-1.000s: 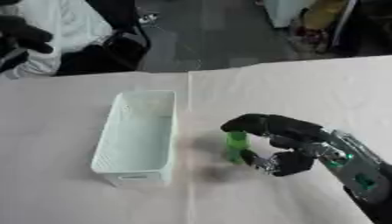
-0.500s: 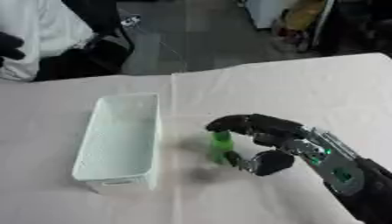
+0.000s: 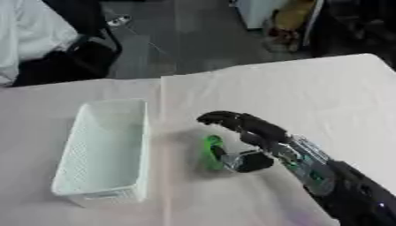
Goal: Pick up objects on the table and place them in the box.
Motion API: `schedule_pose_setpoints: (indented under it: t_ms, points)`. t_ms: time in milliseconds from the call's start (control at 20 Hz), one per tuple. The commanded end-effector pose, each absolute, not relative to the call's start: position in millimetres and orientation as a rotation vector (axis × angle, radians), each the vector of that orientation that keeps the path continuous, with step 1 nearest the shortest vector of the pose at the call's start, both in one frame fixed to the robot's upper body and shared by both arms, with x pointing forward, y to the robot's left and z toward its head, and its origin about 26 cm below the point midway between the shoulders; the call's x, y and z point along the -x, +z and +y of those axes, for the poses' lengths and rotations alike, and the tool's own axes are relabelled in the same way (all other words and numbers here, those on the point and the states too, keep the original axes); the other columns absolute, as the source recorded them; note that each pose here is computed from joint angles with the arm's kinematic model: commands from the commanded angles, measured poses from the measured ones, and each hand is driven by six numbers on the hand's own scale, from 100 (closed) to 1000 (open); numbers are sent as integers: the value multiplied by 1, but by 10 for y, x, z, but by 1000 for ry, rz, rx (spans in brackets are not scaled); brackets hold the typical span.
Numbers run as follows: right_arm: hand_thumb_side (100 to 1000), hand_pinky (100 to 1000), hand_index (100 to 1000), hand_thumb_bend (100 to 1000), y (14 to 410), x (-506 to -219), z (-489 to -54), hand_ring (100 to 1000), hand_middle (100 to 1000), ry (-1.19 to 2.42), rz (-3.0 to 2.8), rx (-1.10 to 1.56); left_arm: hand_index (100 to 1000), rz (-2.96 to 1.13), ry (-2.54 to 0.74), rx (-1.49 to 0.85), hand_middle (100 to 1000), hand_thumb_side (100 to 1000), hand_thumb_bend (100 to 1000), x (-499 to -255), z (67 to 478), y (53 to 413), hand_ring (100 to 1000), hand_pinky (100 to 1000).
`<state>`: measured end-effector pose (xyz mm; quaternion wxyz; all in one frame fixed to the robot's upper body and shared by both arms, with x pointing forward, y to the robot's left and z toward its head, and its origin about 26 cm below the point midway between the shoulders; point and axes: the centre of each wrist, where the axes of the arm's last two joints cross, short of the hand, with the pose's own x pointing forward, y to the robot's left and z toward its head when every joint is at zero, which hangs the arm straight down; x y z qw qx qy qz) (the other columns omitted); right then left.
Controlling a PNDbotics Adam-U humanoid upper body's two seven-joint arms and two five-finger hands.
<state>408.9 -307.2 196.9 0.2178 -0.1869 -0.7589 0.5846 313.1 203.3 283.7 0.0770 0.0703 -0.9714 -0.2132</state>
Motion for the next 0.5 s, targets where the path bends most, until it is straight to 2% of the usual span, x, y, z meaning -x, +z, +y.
schedule_pose_setpoints:
  t_ms: [50, 200, 500]
  points:
    - [712, 985, 1000, 100, 2069, -4066, -3138, 925, 964, 1687, -2050, 541, 797, -2940, -654, -203, 879, 801, 761, -3095, 2021, 2920, 643, 611]
    - [777, 999, 1000, 100, 2042, -4057, -3159, 938, 976, 1718, -1991, 498, 797, -2946, -652, -197, 879, 801, 762, -3094, 2008, 2936, 643, 611]
    - [798, 1000, 1000, 100, 2074, -4055, -3158, 937, 974, 1735, -1961, 448, 797, -2952, -665, -177, 879, 802, 763, -3090, 1977, 2958, 643, 611]
